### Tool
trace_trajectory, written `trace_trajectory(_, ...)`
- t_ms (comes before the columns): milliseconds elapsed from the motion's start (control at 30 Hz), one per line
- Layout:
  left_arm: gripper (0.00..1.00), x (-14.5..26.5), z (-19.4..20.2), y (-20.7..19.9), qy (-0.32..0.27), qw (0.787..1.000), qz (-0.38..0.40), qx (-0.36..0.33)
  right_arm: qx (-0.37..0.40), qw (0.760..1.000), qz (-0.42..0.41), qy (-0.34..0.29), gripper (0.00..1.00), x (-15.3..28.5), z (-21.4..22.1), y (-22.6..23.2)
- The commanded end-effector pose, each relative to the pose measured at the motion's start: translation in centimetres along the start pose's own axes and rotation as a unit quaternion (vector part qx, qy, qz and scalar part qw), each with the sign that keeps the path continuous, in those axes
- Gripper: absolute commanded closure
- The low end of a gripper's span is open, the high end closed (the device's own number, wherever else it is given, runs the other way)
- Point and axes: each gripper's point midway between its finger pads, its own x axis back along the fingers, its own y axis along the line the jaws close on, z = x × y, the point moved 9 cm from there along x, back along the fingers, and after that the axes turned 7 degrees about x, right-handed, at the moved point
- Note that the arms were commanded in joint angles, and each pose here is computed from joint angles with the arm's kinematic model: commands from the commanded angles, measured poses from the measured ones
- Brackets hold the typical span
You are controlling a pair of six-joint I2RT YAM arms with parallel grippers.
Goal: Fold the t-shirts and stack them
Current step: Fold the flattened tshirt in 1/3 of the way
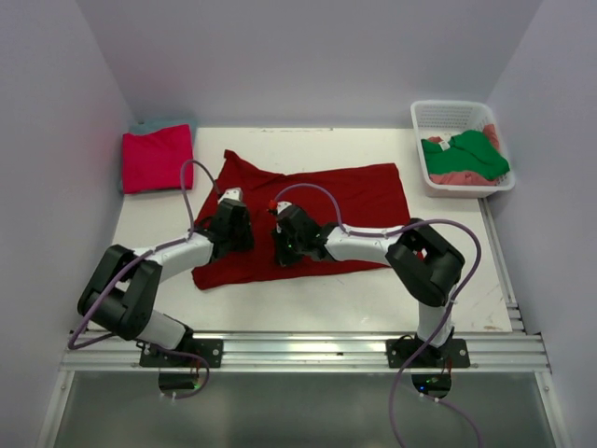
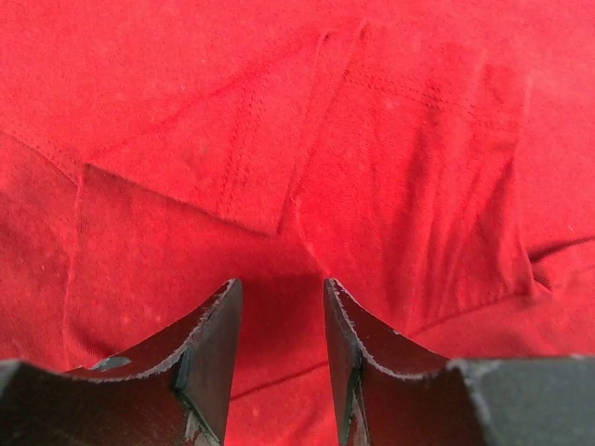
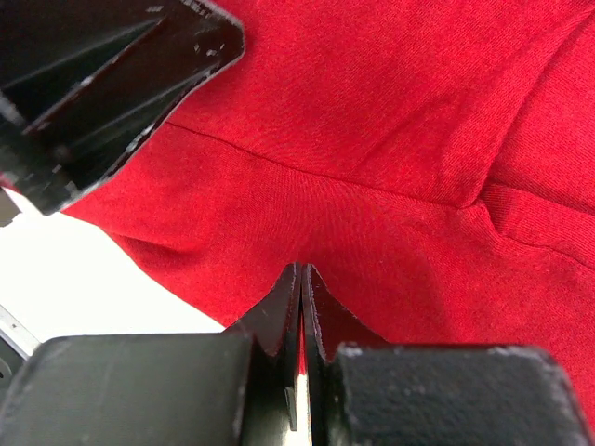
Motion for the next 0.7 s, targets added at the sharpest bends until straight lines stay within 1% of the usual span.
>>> trace_trajectory(0, 0.57, -0.5, -2.3, -0.8, -0.046, 0.999, -0.002, -0.009, -0.004, 1.000, -0.003, -0.030, 1.00, 1.0, -1.1, 0.4)
trace_trajectory(200, 0.60, -0.6, -3.2, -1.2, -0.054, 0.998, -0.014, -0.012, -0.008, 1.000, 0.007, -0.013, 1.00, 0.7, 0.2, -0.2)
trace_trajectory(333, 0.61, 0.0, -4.1, -1.6, -0.066, 0.998, -0.011, -0.008, -0.012, 1.000, 0.012, -0.002, 1.00, 0.5, 1.2, -0.6)
trace_trajectory(433, 0.62, -0.3, -4.5, -1.6, -0.072, 0.997, -0.020, -0.012, -0.017, 1.000, 0.013, 0.002, 1.00, 0.5, 1.8, -0.8)
trace_trajectory(467, 0.64, -0.5, -4.4, -1.5, -0.067, 0.997, -0.027, -0.016, -0.017, 1.000, 0.013, 0.005, 1.00, 0.4, 2.1, -0.8)
trace_trajectory(667, 0.72, -2.3, -3.7, -1.1, -0.047, 0.997, -0.049, -0.027, -0.018, 1.000, 0.013, 0.011, 1.00, 0.4, 2.5, -1.0)
